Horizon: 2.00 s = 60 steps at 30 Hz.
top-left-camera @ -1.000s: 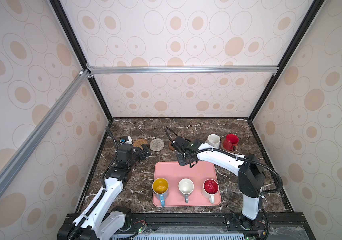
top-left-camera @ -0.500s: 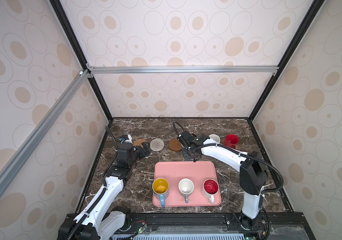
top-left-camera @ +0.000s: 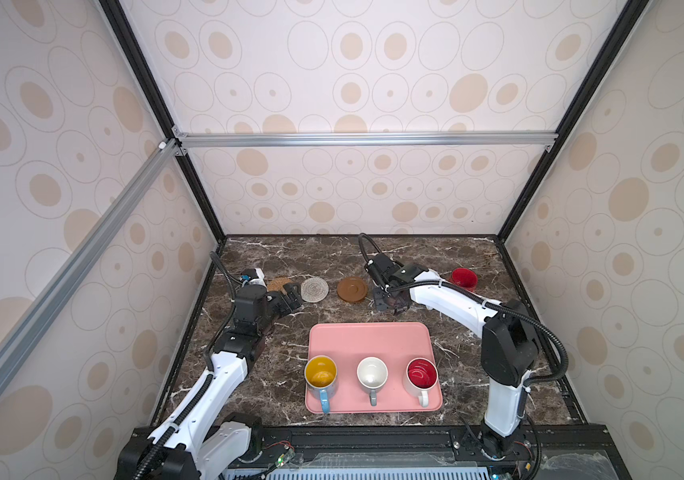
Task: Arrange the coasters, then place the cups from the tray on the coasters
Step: 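Lift the blue floral mug and carry it toward the brown wooden coasters, then lower the blue floral mug onto the brown wooden coaster nearest the white mug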
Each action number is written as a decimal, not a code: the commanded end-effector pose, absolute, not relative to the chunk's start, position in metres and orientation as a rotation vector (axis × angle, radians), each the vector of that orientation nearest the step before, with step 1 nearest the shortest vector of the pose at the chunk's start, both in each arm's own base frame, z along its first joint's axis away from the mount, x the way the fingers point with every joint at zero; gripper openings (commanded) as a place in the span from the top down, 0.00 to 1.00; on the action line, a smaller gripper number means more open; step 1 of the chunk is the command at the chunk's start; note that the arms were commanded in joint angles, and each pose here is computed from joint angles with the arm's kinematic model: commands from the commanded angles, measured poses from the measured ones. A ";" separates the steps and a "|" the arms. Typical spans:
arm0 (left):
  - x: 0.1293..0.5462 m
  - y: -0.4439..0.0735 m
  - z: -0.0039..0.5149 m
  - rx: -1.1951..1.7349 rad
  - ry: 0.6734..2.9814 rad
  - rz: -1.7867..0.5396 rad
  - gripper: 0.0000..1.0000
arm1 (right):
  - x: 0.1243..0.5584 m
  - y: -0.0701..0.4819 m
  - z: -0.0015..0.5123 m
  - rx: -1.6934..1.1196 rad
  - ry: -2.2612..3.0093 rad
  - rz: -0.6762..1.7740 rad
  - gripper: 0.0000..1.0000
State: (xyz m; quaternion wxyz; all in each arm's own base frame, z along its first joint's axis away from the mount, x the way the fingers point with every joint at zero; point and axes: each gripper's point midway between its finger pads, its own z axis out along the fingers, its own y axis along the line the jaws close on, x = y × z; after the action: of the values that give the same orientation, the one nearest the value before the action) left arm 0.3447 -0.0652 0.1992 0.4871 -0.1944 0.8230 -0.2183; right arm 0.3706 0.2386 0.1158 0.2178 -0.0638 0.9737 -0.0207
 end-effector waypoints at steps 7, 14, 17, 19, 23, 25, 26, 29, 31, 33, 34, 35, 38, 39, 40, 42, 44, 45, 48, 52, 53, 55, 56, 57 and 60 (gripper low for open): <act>0.353 -0.066 0.218 -0.475 1.966 -0.548 0.00 | 0.386 0.233 0.130 -0.106 2.639 -0.033 0.85; 0.352 -0.065 0.219 -0.479 1.966 -0.546 0.00 | 0.391 0.233 0.124 -0.094 2.647 -0.026 0.85; 0.354 -0.066 0.220 -0.475 1.968 -0.551 0.00 | 0.393 0.233 0.121 -0.087 2.652 -0.020 0.85; 0.355 -0.067 0.219 -0.473 1.973 -0.554 0.00 | 0.395 0.232 0.119 -0.082 2.657 -0.015 0.85; 0.356 -0.068 0.221 -0.470 1.971 -0.559 0.00 | 0.397 0.231 0.116 -0.070 2.665 -0.005 0.85; 0.356 -0.068 0.221 -0.468 1.971 -0.558 0.00 | 0.399 0.230 0.114 -0.064 2.667 -0.004 0.85; 0.356 -0.068 0.221 -0.469 1.971 -0.557 0.00 | 0.400 0.230 0.114 -0.062 2.667 -0.003 0.85; 0.354 -0.067 0.221 -0.470 1.971 -0.556 0.00 | 0.402 0.229 0.110 -0.059 2.670 -0.002 0.85; 0.353 -0.067 0.220 -0.471 1.971 -0.554 0.00 | 0.403 0.229 0.109 -0.064 2.673 -0.006 0.85; 0.352 -0.066 0.220 -0.473 1.969 -0.553 0.00 | 0.405 0.228 0.107 -0.061 2.675 -0.009 0.85; 0.352 -0.066 0.220 -0.474 1.968 -0.552 0.00 | 0.405 0.228 0.106 -0.060 2.677 -0.011 0.85; 0.352 -0.066 0.220 -0.475 1.968 -0.550 0.00 | 0.406 0.228 0.106 -0.061 2.677 -0.011 0.85; 0.351 -0.065 0.220 -0.475 1.969 -0.548 0.00 | 0.408 0.227 0.104 -0.057 2.678 -0.013 0.85; 0.351 -0.065 0.220 -0.474 1.969 -0.549 0.00 | 0.409 0.227 0.104 -0.056 2.678 -0.012 0.85; 0.351 -0.066 0.220 -0.473 1.970 -0.550 0.00 | 0.410 0.226 0.104 -0.052 2.677 -0.013 0.85; 0.351 -0.066 0.220 -0.475 1.970 -0.551 0.00 | 0.413 0.226 0.105 -0.052 2.673 -0.009 0.85; 0.351 -0.065 0.220 -0.475 1.970 -0.550 0.00 | 0.414 0.227 0.105 -0.056 2.673 -0.011 0.85; 0.351 -0.066 0.220 -0.474 1.971 -0.552 0.00 | 0.416 0.226 0.104 -0.055 2.674 -0.013 0.85; 0.350 -0.065 0.221 -0.475 1.968 -0.551 0.00 | 0.418 0.227 0.103 -0.058 2.676 -0.014 0.85; 0.349 -0.065 0.221 -0.476 1.967 -0.551 0.00 | 0.419 0.226 0.102 -0.056 2.676 -0.016 0.85; 0.349 -0.065 0.221 -0.478 1.967 -0.550 0.00 | 0.419 0.226 0.102 -0.055 2.677 -0.015 0.85; 0.348 -0.065 0.222 -0.477 1.965 -0.550 0.00 | 0.420 0.225 0.101 -0.051 2.676 -0.018 0.85; 0.348 -0.064 0.221 -0.479 1.965 -0.548 0.00 | 0.420 0.225 0.100 -0.051 2.678 -0.019 0.85; 0.348 -0.065 0.221 -0.478 1.967 -0.549 0.00 | 0.420 0.225 0.100 -0.050 2.678 -0.017 0.85; 0.348 -0.065 0.222 -0.477 1.963 -0.551 0.00 | 0.420 0.226 0.098 -0.053 2.682 -0.020 0.85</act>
State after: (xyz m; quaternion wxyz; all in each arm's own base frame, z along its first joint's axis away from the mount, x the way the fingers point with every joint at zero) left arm 0.3468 -0.0674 0.2049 0.4853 -0.1918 0.8236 -0.2223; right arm 0.4059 0.2228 0.0855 0.2012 -0.0256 0.9791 -0.0124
